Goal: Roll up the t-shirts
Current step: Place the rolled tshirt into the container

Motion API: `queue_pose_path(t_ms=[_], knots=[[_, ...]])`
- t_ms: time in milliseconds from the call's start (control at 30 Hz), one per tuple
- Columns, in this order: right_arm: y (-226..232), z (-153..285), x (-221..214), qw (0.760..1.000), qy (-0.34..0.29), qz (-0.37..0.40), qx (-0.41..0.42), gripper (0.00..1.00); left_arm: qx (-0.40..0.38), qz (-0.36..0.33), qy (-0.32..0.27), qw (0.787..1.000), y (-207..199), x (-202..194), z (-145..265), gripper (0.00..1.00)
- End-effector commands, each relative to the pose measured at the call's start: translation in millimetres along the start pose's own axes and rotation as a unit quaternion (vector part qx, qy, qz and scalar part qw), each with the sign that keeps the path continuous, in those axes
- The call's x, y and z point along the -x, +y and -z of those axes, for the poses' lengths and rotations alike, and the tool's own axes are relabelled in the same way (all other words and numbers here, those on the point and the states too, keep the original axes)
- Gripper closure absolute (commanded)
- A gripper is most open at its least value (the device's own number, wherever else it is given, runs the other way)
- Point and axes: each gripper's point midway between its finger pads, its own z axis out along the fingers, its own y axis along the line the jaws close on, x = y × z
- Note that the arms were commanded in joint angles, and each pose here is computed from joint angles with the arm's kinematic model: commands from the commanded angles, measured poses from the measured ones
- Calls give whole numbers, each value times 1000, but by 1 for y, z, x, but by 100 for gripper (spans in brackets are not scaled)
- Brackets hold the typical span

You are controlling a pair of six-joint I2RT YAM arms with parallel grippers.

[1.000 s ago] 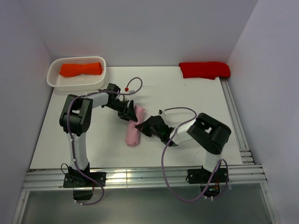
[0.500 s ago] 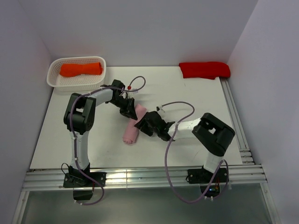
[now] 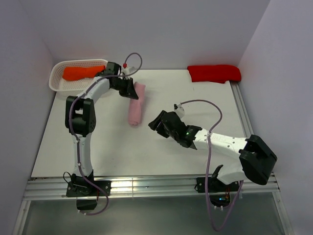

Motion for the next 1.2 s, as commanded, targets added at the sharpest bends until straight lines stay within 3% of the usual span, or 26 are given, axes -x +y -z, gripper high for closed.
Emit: queue_pose_path(t_ms=[0, 167, 300, 500, 600, 667, 833, 900, 1167], knots=[[-2, 8, 17, 999, -27, 14, -18, 40, -34, -44, -87, 995, -14, 68, 42, 100], [-6, 10, 19, 999, -33, 14, -27, 40, -46, -60, -205, 976, -18, 140, 107, 100], [-12, 6, 17, 999, -33, 17, -35, 40, -68, -23, -288, 955, -2, 182, 153, 100], [-21, 0, 16, 998, -33, 28, -55, 41, -86, -9, -422, 903, 55, 223, 234, 100], [-24, -3, 14, 997, -31, 32, -63, 41, -110, 71, -457, 880, 95, 229, 256, 100], [-25, -6, 14, 997, -30, 35, -65, 41, -97, 83, -496, 859, 127, 233, 271, 100], [-27, -13, 9, 996, -22, 45, -74, 41, -86, 149, -530, 830, 181, 228, 266, 100], [-28, -18, 6, 996, -17, 45, -76, 41, -93, 177, -554, 808, 199, 222, 264, 100], [-37, -26, -6, 996, -1, 40, -80, 42, -40, 254, -561, 787, 241, 194, 240, 100]])
